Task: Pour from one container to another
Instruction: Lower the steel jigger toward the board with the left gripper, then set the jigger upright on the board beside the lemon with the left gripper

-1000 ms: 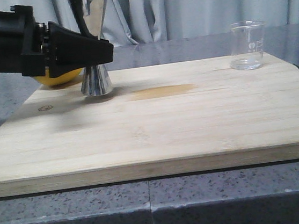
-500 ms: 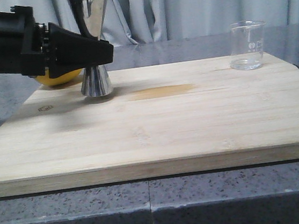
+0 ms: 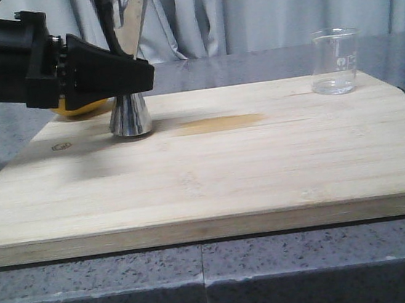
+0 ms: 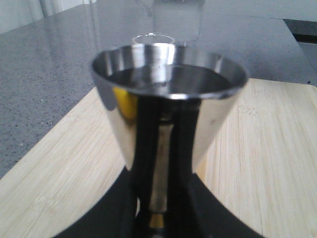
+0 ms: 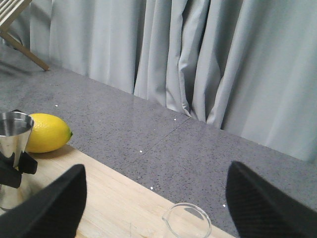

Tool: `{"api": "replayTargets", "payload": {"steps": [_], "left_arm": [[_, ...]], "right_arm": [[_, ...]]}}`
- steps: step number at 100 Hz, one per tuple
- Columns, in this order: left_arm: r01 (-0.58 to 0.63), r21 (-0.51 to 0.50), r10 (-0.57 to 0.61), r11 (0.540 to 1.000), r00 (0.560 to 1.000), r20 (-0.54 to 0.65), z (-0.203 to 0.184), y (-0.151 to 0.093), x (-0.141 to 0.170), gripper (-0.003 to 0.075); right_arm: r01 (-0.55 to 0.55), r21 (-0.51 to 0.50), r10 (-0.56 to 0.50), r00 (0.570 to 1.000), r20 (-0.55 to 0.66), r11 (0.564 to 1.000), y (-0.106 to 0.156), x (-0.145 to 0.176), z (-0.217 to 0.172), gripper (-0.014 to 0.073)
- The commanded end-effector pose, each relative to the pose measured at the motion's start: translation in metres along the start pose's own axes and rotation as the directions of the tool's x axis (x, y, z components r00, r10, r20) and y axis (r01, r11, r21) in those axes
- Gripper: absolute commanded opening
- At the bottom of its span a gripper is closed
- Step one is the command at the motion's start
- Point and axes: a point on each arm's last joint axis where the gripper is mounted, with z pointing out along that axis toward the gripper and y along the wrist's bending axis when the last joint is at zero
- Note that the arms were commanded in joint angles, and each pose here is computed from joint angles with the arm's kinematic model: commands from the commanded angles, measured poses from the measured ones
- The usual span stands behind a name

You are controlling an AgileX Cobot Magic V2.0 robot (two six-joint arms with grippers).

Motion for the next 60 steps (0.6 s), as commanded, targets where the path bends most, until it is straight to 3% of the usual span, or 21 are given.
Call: {"api": "replayTargets", "payload": {"steps": [1, 60], "left_arm": [[-0.024, 0.022, 0.02, 0.999, 0.991, 0.134, -0.0049, -0.0034, -0.0273, -0.0019], [-0.03, 0.008, 0.029, 1.0, 0.996, 0.09, -0.0044, -0.002, -0.0234, -0.0019]], "right_arm": [[-0.002, -0.019, 0.003, 0.998, 0.066, 1.0, 0.0014, -0.0137, -0.0027, 0.0533], [-0.002, -0.019, 0.003, 0.998, 0.066, 1.0, 0.0014, -0.0137, -0.0027, 0.0534]]}}
